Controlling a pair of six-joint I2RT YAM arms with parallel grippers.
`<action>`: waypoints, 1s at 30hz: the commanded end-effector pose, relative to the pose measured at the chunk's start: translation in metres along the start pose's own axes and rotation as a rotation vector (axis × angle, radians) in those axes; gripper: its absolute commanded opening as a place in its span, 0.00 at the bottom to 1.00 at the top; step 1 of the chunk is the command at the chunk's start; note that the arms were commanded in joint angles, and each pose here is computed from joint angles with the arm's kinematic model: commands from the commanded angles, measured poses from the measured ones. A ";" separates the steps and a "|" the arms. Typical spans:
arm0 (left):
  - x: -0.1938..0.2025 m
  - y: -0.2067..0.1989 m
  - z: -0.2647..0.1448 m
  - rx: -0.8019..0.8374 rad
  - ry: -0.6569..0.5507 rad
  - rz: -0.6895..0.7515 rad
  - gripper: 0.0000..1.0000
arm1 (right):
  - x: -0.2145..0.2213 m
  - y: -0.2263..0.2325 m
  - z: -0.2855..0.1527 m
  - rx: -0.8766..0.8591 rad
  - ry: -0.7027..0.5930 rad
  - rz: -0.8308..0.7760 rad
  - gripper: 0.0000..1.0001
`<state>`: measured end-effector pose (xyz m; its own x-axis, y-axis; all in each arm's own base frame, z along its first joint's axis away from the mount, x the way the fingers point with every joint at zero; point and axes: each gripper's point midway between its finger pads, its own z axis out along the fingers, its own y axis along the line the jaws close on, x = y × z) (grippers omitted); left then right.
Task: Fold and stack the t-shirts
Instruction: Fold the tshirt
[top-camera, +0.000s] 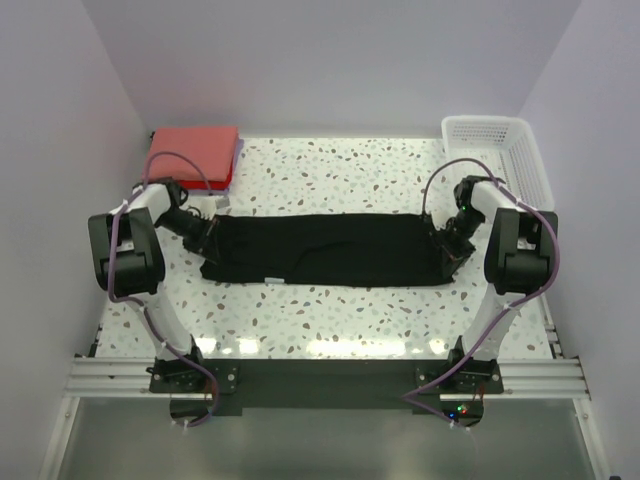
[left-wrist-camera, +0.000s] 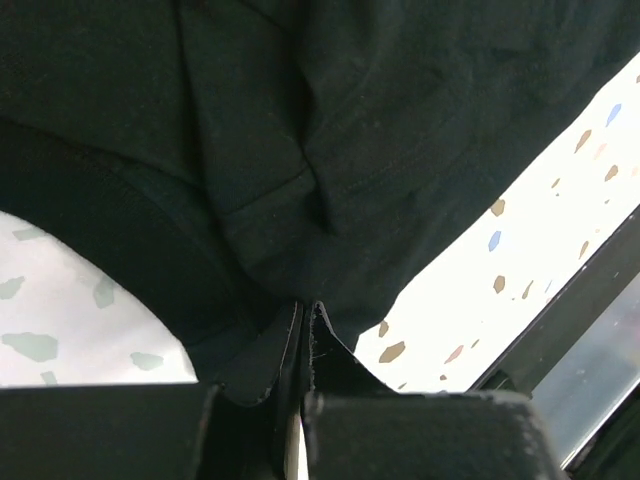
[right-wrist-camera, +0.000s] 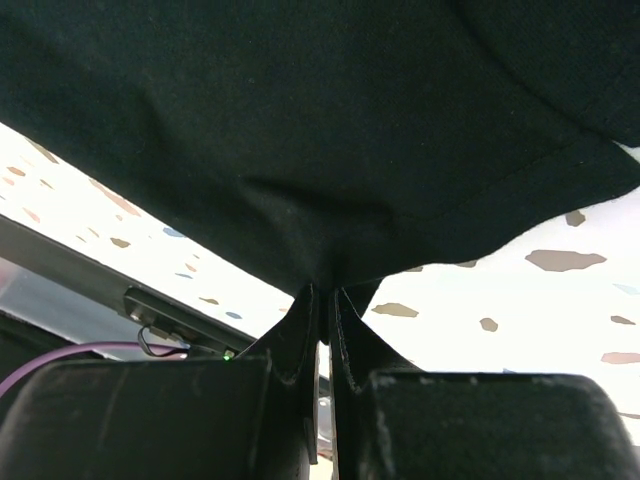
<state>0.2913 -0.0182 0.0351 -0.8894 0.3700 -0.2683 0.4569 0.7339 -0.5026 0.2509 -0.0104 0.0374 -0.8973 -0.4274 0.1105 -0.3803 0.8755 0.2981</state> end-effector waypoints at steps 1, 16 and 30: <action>-0.014 -0.003 -0.009 0.003 -0.032 0.027 0.00 | -0.009 -0.005 -0.007 0.018 -0.031 -0.011 0.00; 0.012 -0.021 -0.052 -0.056 -0.030 0.111 0.00 | 0.015 -0.005 -0.023 0.102 -0.022 -0.085 0.00; 0.062 0.009 -0.009 -0.095 0.080 0.061 0.00 | 0.030 -0.021 0.032 0.128 0.039 -0.073 0.00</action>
<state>0.2275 -0.0005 0.0329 -0.8803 0.4265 -0.2080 0.4716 0.7381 -0.4825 0.2091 -0.0215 0.0119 -0.8577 -0.4892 0.1581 -0.4411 0.8582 0.2627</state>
